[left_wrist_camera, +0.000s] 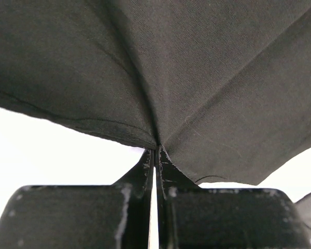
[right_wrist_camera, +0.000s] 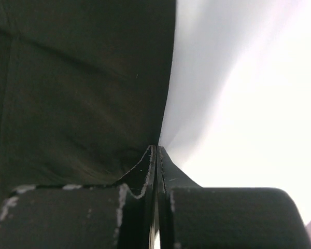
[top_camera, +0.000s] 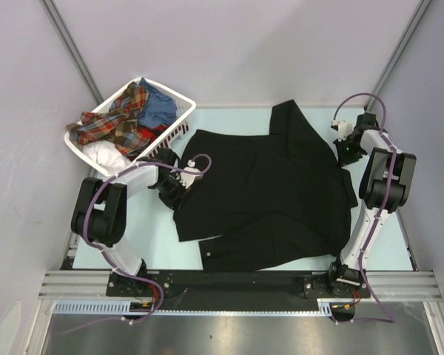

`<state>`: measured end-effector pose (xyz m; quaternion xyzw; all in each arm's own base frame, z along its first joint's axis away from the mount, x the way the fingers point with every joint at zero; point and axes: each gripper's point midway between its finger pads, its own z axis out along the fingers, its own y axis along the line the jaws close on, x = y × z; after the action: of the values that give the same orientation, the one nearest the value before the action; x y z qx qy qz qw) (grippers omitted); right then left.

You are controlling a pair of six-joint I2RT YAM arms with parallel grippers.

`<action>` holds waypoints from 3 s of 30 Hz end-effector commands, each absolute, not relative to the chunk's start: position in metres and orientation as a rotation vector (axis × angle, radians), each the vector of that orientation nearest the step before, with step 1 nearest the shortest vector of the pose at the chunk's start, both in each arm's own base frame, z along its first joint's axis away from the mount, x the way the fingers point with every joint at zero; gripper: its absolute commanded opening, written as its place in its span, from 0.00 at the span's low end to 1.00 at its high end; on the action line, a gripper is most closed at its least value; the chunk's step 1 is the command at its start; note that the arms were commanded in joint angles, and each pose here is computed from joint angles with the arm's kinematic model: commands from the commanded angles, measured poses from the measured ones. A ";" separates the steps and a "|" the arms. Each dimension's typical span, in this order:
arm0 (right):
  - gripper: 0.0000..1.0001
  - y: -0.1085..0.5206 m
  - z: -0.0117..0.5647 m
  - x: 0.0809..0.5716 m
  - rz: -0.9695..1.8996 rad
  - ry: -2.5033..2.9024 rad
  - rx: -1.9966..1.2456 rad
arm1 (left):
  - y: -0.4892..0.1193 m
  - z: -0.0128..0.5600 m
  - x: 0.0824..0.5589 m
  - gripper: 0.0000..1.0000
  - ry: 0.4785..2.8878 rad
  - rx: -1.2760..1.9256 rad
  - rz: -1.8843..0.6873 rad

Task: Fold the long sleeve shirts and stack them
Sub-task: Flatten the shirt out, then fold the shirt

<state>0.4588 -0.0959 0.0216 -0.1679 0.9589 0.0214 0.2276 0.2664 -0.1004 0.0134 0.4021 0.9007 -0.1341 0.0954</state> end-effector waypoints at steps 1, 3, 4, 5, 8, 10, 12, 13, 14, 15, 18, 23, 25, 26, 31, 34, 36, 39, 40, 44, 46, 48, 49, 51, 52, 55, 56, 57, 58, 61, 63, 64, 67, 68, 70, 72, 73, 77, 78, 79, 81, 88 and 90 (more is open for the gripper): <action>0.00 -0.117 0.022 0.414 -0.003 2.743 -0.504 | -0.083 0.013 0.227 0.00 2.767 1.267 -0.381; 0.00 -0.120 0.017 0.402 0.015 2.777 -0.514 | -0.081 0.013 0.219 0.00 2.781 1.286 -0.394; 0.00 -0.123 0.013 0.394 0.027 2.800 -0.509 | -0.081 0.015 0.217 0.00 2.780 1.288 -0.401; 0.00 -0.124 0.014 0.390 0.026 2.804 -0.518 | -0.081 0.016 0.215 0.00 2.782 1.297 -0.404; 0.00 -0.132 0.020 0.388 0.029 2.802 -0.532 | -0.081 0.023 0.213 0.00 2.760 1.333 -0.424; 0.11 -0.130 0.030 0.393 0.082 2.787 -0.526 | -0.088 0.039 0.225 0.12 2.679 1.372 -0.451; 0.42 -0.123 0.055 0.419 0.172 2.703 -0.494 | -0.099 0.070 0.255 0.51 2.518 1.381 -0.451; 0.62 -0.118 0.067 0.432 0.201 2.666 -0.463 | -0.104 0.082 0.266 0.65 2.460 1.387 -0.444; 0.69 -0.111 0.089 0.453 0.233 2.586 -0.451 | -0.107 0.093 0.278 0.83 2.412 1.391 -0.433; 0.75 -0.101 0.097 0.469 0.246 2.543 -0.449 | -0.116 0.115 0.301 0.87 2.313 1.395 -0.419; 0.83 -0.074 0.133 0.519 0.280 2.382 -0.392 | -0.133 0.140 0.347 0.99 2.187 1.371 -0.400; 0.87 -0.024 0.148 0.577 0.389 2.220 -0.314 | -0.154 0.152 0.421 1.00 2.080 1.276 -0.361; 0.87 -0.003 0.153 0.597 0.395 2.170 -0.336 | -0.164 0.156 0.456 0.99 2.039 1.248 -0.350; 0.87 0.002 0.136 0.603 0.408 2.189 -0.328 | -0.166 0.157 0.466 0.99 2.025 1.245 -0.345; 0.85 0.011 0.114 0.627 0.372 2.185 -0.286 | -0.172 0.157 0.525 0.90 1.954 1.276 -0.242; 0.83 0.009 0.104 0.633 0.359 2.179 -0.278 | -0.164 0.141 0.549 0.83 1.944 1.331 -0.140; 0.81 0.006 0.096 0.637 0.344 2.183 -0.271 | -0.159 0.126 0.562 0.78 1.936 1.377 -0.077; 0.80 0.005 0.086 0.638 0.340 2.191 -0.269 | -0.154 0.107 0.573 0.74 1.928 1.440 -0.022; 0.80 0.006 0.083 0.639 0.344 2.191 -0.269 | -0.154 0.101 0.574 0.71 1.922 1.461 -0.010; 0.80 0.006 0.077 0.647 0.333 2.172 -0.259 | -0.152 0.089 0.583 0.70 1.892 1.519 0.044; 0.80 0.009 0.071 0.649 0.340 2.173 -0.265 | -0.153 0.083 0.585 0.70 1.879 1.546 0.055; 0.79 0.013 0.069 0.652 0.361 2.163 -0.277 | -0.153 0.079 0.586 0.71 1.864 1.574 0.077; 0.79 0.015 0.063 0.653 0.372 2.164 -0.271 | -0.153 0.078 0.586 0.70 1.860 1.582 0.080; 0.77 0.019 0.063 0.657 0.386 2.149 -0.275 | -0.154 0.077 0.588 0.71 1.847 1.596 0.088; 0.77 0.021 0.055 0.659 0.390 2.155 -0.275 | -0.154 0.077 0.588 0.71 1.844 1.598 0.085; 0.75 0.023 0.049 0.666 0.392 2.139 -0.275 | -0.156 0.077 0.584 0.72 1.834 1.604 0.069; 0.68 0.024 0.048 0.667 0.394 2.144 -0.272 | -0.157 0.074 0.582 0.73 1.835 1.613 0.066; 0.61 0.024 0.050 0.670 0.389 2.137 -0.276 | -0.157 0.072 0.581 0.73 1.834 1.619 0.065; 0.53 0.023 0.050 0.670 0.382 2.133 -0.280 | -0.158 0.072 0.582 0.73 1.828 1.621 0.066; 0.17 0.015 0.049 0.668 0.336 2.145 -0.302 | -0.160 0.072 0.583 0.72 1.809 1.637 0.062; 0.00 0.004 0.054 0.667 0.325 2.146 -0.285 | -0.164 0.070 0.585 0.70 1.778 1.668 0.060; 0.00 0.000 0.055 0.667 0.324 2.144 -0.277 | -0.164 0.069 0.586 0.70 1.775 1.677 0.066; 0.00 -0.008 0.065 0.663 0.329 2.136 -0.268 | -0.170 0.062 0.584 0.69 1.751 1.740 0.078; 0.00 -0.010 0.067 0.662 0.331 2.135 -0.266 | -0.171 0.059 0.584 0.69 1.738 1.764 0.085; 0.00 -0.009 0.072 0.660 0.346 2.127 -0.273 | -0.174 0.054 0.584 0.69 1.723 1.803 0.114; 0.00 -0.006 0.075 0.658 0.357 2.122 -0.282 | -0.173 0.046 0.586 0.66 1.724 1.829 0.147; 0.00 -0.004 0.075 0.658 0.363 2.122 -0.286 | -0.172 0.043 0.588 0.65 1.716 1.851 0.168; 0.00 0.002 0.077 0.655 0.380 2.115 -0.311 | -0.168 0.027 0.584 0.55 1.699 1.945 0.210; 0.00 0.002 0.077 0.654 0.383 2.115 -0.314 | -0.167 0.027 0.583 0.52 1.698 1.954 0.210; 0.00 0.004 0.081 0.654 0.383 2.105 -0.320 | -0.167 0.026 0.582 0.49 1.698 1.960 0.207; 0.00 0.004 0.083 0.654 0.384 2.103 -0.321 | -0.169 0.031 0.582 0.38 1.690 1.953 0.202; 0.00 0.003 0.123 0.656 0.380 2.031 -0.329 | -0.173 0.075 0.589 0.00 1.675 1.841 0.233; 0.00 0.001 0.133 0.655 0.378 2.018 -0.325 | -0.173 0.084 0.592 0.00 1.663 1.811 0.242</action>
<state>0.6471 0.0002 0.0463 -0.1117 0.8774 0.1637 0.4370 0.5792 -0.1705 0.0284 0.7100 0.6440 0.0676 0.2768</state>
